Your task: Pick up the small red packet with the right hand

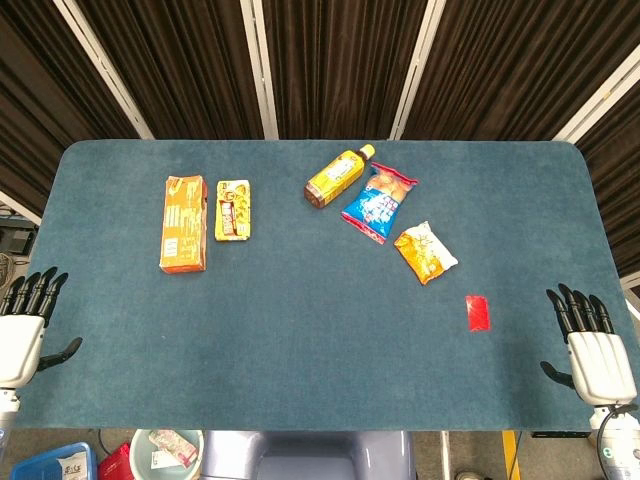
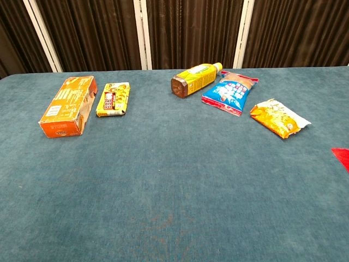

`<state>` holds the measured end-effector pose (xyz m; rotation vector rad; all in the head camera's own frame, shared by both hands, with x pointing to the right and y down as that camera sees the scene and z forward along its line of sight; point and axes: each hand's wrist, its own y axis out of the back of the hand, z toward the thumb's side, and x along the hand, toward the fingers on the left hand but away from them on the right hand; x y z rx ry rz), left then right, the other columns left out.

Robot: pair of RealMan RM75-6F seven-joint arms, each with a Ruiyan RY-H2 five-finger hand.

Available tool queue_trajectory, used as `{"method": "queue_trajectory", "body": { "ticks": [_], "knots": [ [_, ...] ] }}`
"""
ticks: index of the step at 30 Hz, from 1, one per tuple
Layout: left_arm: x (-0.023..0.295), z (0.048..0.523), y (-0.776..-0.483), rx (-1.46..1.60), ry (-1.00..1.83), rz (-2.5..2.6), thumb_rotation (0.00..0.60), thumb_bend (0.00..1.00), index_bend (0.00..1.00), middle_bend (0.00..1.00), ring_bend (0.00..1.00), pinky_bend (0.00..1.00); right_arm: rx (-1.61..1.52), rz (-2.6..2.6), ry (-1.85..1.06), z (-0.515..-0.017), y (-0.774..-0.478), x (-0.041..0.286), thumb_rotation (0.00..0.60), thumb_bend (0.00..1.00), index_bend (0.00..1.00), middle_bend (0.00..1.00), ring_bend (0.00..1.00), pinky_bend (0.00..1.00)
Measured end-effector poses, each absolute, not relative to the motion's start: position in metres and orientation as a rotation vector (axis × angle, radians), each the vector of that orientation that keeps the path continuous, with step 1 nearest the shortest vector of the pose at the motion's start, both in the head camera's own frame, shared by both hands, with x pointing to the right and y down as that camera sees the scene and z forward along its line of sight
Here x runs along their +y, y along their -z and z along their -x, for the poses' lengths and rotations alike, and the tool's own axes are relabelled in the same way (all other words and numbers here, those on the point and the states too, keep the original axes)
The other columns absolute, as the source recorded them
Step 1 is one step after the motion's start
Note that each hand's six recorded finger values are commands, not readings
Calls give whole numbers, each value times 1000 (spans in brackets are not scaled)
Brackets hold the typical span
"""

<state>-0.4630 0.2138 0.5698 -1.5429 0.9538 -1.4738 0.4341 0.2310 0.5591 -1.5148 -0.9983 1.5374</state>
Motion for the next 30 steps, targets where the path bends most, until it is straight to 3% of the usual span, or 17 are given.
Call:
{"method": "queue_trajectory", "body": {
  "ticks": [3,9,15,23,30],
  "knots": [
    [214,463,-570,955,1474,1543,600,207,0,0,0,14,-997,1515,-1539,-434,-560,231,600,56,33,0,0,0],
    [214,462,-572,946,1481,1546,600,207,0,0,0,14,-985,1522,-1521,-430,-561,230,600,88,311,0,0,0],
    [215,458,-575,931,1479,1557,600,208,0,0,0,13,-947,1544,-1438,-410,-575,230,600,141,480,0,0,0],
    [214,454,-583,892,1493,1571,600,208,0,0,0,13,-888,1581,-1378,-385,-614,231,600,217,508,0,0,0],
    [213,451,-588,876,1507,1569,600,210,0,0,0,14,-826,1602,-1396,-376,-651,227,600,264,474,0,0,0]
  ]
}}
